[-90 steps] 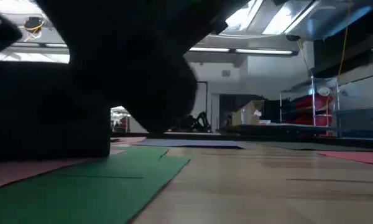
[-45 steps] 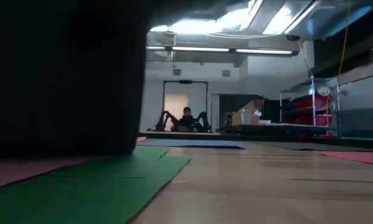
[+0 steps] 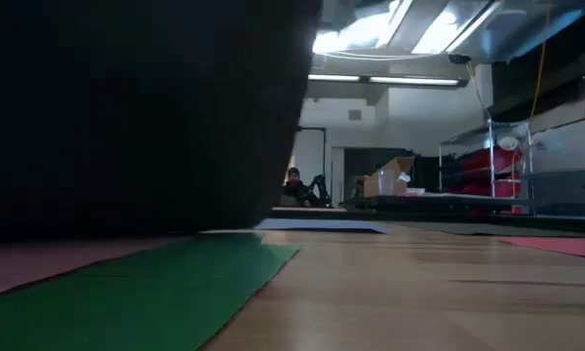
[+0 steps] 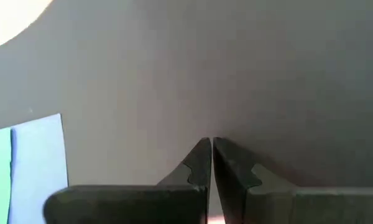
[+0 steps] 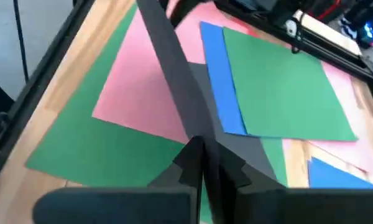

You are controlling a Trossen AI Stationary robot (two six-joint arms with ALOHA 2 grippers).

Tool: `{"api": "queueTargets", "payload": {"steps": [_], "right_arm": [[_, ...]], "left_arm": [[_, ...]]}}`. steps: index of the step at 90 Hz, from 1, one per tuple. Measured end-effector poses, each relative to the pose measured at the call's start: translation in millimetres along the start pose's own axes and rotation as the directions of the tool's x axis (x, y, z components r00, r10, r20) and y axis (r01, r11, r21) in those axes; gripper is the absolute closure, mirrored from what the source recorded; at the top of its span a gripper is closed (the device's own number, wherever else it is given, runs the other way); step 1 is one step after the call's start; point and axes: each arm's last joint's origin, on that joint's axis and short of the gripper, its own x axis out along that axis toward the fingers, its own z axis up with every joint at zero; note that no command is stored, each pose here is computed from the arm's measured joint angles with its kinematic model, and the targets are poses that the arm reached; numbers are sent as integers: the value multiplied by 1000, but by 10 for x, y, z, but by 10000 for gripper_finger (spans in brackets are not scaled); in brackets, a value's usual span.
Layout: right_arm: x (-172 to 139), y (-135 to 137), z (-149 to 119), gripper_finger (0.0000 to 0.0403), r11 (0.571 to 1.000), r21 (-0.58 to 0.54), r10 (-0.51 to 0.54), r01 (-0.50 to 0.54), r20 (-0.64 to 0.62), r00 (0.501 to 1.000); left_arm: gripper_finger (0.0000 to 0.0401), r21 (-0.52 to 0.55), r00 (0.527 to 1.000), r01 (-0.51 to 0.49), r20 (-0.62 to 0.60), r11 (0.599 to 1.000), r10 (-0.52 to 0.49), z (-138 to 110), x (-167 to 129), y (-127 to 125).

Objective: Organize paper
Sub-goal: Stack the black paper on top of the other black papers on the table

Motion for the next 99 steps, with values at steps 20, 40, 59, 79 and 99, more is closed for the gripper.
{"api": "queueTargets", "payload": {"steps": [20, 40, 59, 79, 99], "right_arm": [[-247, -116, 45, 403, 998, 29, -55, 55, 5, 998], [-494, -259, 135, 403, 994, 72, -89, 85, 54, 995], [-708, -415, 174, 403, 986, 121, -123, 114, 70, 990], [-925, -572, 185, 403, 977, 175, -133, 118, 73, 989], [-1170, -755, 172, 403, 971, 191, -161, 144, 72, 984]], "left_arm": [[401, -12, 1000, 11, -1, 1000, -11, -27, -25, -29], [401, -17, 1000, 12, -1, 1000, -12, -29, -27, -31], [401, -20, 1000, 12, -1, 1000, -12, -28, -27, -31], [401, -21, 1000, 13, 0, 1000, -13, -27, -27, -32], [401, -22, 1000, 16, 2, 1000, -16, -26, -27, -35]]}}
